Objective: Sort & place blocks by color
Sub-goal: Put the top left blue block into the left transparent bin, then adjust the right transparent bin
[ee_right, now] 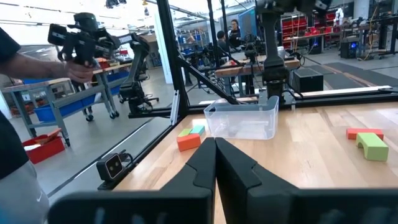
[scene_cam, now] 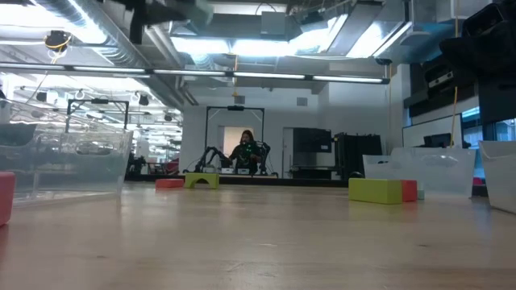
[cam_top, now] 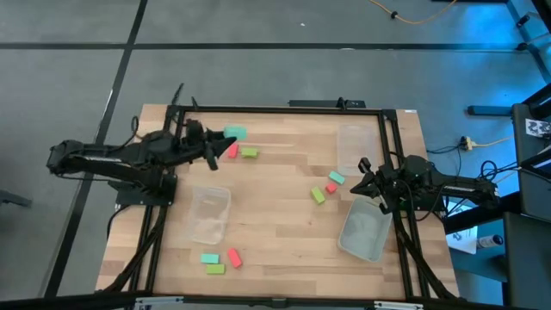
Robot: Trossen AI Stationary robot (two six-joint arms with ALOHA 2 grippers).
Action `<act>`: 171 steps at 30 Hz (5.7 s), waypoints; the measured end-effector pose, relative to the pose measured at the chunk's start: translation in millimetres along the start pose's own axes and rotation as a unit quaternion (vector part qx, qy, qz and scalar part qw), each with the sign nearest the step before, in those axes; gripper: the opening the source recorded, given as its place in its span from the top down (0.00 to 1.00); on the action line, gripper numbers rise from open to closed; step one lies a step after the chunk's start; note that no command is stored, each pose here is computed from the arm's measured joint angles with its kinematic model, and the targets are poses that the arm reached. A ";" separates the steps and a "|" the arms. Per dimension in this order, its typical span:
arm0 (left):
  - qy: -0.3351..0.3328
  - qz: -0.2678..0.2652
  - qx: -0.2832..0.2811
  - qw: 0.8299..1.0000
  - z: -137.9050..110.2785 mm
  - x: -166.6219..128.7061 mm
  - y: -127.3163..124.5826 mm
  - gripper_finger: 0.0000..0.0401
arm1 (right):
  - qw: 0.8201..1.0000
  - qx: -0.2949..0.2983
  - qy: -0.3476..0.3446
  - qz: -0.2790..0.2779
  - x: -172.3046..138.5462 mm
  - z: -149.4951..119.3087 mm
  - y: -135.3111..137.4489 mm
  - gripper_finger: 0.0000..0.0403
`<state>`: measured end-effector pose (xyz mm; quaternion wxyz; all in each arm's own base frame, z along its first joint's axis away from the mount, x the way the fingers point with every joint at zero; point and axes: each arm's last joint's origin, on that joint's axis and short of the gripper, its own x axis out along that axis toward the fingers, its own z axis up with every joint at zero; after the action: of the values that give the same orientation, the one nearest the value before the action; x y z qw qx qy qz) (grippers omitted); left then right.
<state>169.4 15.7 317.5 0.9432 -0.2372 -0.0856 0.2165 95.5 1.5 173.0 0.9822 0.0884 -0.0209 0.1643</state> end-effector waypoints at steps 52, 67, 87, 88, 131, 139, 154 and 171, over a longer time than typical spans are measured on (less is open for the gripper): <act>0.592 -0.119 0.182 0.776 -25.2 -73.4 -34.4 0.70 | 1.000 0.000 0.000 0.000 0.0 0.0 0.0 0.96; 0.600 -0.052 0.365 0.710 -128.8 -60.5 -15.5 0.70 | 1.000 0.000 0.000 0.000 0.0 0.0 0.0 0.96; 0.603 -0.062 0.368 0.705 -154.3 -65.7 4.5 0.62 | 1.000 0.000 0.000 0.000 0.0 0.1 0.0 0.96; 0.603 -0.062 0.369 0.704 -154.3 -65.9 4.8 0.62 | 1.000 0.000 0.000 0.000 0.0 0.0 0.0 0.96; 0.378 -0.139 0.279 0.872 -19.0 -13.7 -68.2 0.59 | 1.000 0.000 0.000 0.000 0.0 0.1 0.0 0.96; 0.170 -0.143 0.154 0.963 -9.7 7.7 -41.3 0.59 | 1.000 0.000 0.000 0.000 0.0 0.0 0.0 0.96; 0.041 -0.121 0.065 0.990 -13.5 15.3 -14.9 0.59 | 1.000 0.000 0.000 0.000 0.0 0.1 0.0 0.96; 0.068 -0.189 0.063 0.978 -14.1 12.7 -18.4 0.59 | 0.986 -0.066 -0.154 -0.008 -4.6 29.7 5.9 0.96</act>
<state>191.2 1.0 314.9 0.9838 -0.1706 -0.0507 0.0227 88.9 0.1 202.9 0.9723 0.0481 -0.1820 0.1387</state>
